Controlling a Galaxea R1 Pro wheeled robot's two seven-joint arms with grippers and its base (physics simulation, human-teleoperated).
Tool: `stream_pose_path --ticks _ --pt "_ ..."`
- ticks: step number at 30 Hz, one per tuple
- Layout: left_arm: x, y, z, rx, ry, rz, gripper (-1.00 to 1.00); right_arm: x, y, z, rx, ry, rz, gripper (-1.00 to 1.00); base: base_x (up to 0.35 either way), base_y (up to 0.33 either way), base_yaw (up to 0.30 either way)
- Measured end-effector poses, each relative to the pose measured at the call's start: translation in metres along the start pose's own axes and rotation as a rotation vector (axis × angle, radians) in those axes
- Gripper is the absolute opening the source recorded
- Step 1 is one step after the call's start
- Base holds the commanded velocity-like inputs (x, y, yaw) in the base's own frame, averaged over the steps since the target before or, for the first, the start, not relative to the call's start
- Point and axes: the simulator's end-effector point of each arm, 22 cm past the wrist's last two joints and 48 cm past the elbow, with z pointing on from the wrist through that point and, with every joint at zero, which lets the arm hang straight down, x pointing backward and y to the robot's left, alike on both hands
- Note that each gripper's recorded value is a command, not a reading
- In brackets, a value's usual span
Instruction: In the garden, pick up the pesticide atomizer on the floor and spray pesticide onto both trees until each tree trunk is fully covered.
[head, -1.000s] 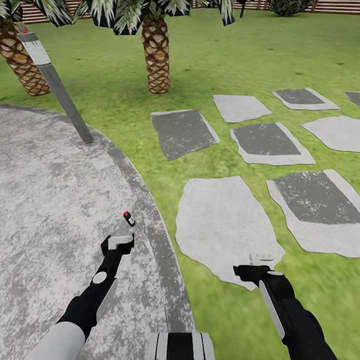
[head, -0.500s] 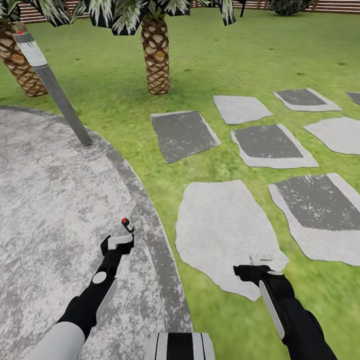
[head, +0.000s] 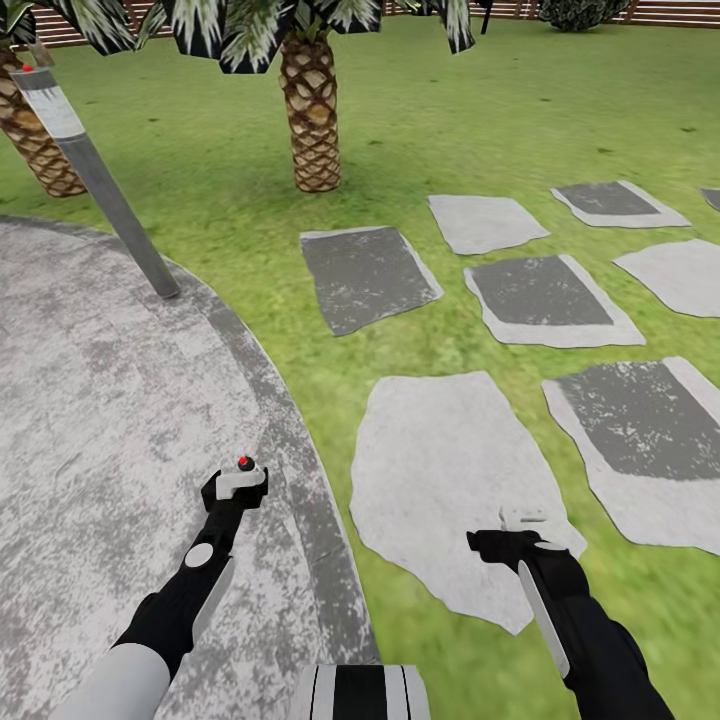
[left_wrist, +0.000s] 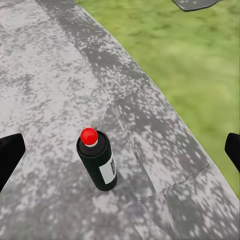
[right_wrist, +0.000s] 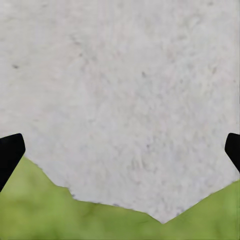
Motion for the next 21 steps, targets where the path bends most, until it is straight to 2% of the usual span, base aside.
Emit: stream_pose_path --ticks 4,11,15,21 --pt "-0.0001 -0.0004 0.0 0.0 0.0 -0.001 1.0 -0.0002 0.0 0.0 0.0 0.0 -0.001 1.0 0.11 0.209 0.0" --pt "0.0 -0.0011 -0.0001 0.002 0.0 0.0 1.0 -0.0001 0.0001 0.0 0.0 0.0 -0.002 1.0 0.036 0.07 0.0" --pt "0.0 -0.0007 -0.0001 0.001 0.0 0.001 1.0 -0.0003 0.0 0.0 0.001 0.0 -0.003 1.0 0.121 0.181 -0.015" --pt "-0.0002 -0.001 -0.0001 0.002 -0.001 0.0 1.0 0.0 0.0001 0.0 0.0 0.0 -0.001 1.0 0.073 0.097 -0.195"
